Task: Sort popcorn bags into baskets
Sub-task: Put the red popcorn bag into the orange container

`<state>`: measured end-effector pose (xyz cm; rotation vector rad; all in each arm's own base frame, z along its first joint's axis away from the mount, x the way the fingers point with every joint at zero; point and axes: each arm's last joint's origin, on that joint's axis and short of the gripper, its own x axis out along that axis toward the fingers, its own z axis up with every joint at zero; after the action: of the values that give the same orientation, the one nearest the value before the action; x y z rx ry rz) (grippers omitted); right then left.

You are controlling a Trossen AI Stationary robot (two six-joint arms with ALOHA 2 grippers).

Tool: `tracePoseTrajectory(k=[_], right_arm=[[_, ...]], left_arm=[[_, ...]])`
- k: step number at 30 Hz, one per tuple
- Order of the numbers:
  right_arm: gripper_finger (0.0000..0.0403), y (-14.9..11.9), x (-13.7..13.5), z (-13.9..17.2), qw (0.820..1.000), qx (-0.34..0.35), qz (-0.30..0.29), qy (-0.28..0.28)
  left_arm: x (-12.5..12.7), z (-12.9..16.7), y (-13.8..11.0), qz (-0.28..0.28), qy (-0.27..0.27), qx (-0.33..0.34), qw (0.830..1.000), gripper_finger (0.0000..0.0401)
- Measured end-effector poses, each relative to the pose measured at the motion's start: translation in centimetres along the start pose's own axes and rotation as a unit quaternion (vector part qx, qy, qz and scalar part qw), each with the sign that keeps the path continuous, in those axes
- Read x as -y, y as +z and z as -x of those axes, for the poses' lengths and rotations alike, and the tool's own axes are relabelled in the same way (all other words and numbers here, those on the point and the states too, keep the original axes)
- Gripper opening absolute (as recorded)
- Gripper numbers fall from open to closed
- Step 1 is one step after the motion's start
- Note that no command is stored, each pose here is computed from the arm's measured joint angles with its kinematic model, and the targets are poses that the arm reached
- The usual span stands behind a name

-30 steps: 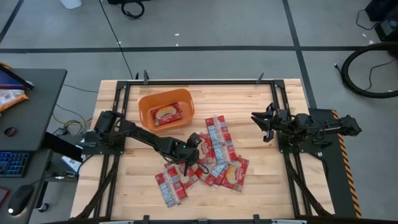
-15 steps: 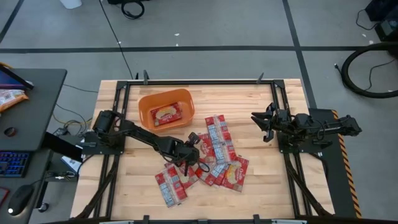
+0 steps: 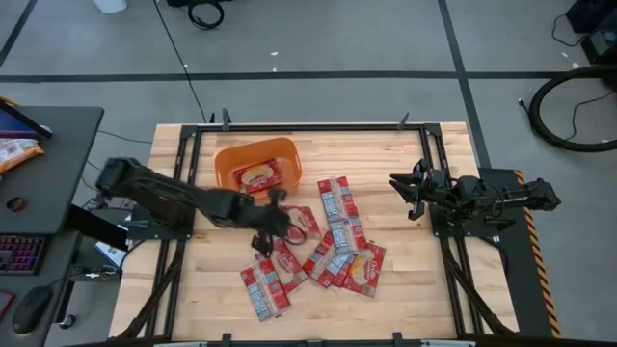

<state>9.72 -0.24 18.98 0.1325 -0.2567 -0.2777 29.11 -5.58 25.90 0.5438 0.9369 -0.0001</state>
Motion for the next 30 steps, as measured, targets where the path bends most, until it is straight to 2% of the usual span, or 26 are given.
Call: tracePoseTrajectory(k=[3,6,10,14,17,22,27,30], right_arm=[[0.0095,0.0,0.0,0.0,1.0,0.0,0.0,0.0],[0.0095,0.0,0.0,0.0,1.0,0.0,0.0,0.0],[0.0095,0.0,0.0,0.0,1.0,0.001,0.0,0.0],[0.0095,0.0,0.0,0.0,1.0,0.001,-0.001,0.0],[0.0095,0.0,0.0,0.0,1.0,0.001,0.0,0.0],[0.0095,0.0,0.0,0.0,1.0,0.001,0.0,0.0],[0.0095,0.0,0.0,0.0,1.0,0.002,-0.001,0.0],[0.0095,0.0,0.0,0.0,1.0,0.002,-0.001,0.0]], left_arm=[[-1.5,2.6,-0.8,0.075,0.012,0.016,0.997,0.0009],[-3.1,4.5,-2.0,0.158,0.033,0.013,0.987,0.0009],[-4.7,5.2,-4.7,0.258,0.084,-0.066,0.96,0.0009],[-6.0,4.8,-7.1,0.333,0.115,-0.163,0.922,0.0009],[-7.0,4.0,-8.4,0.357,0.128,-0.214,0.9,0.0009],[-8.8,2.1,-9.5,0.389,0.141,-0.248,0.876,0.001],[-10.0,-0.7,-10.8,0.389,0.115,-0.307,0.861,0.001],[-10.3,-2.4,-11.2,0.382,0.115,-0.324,0.858,0.0015]])
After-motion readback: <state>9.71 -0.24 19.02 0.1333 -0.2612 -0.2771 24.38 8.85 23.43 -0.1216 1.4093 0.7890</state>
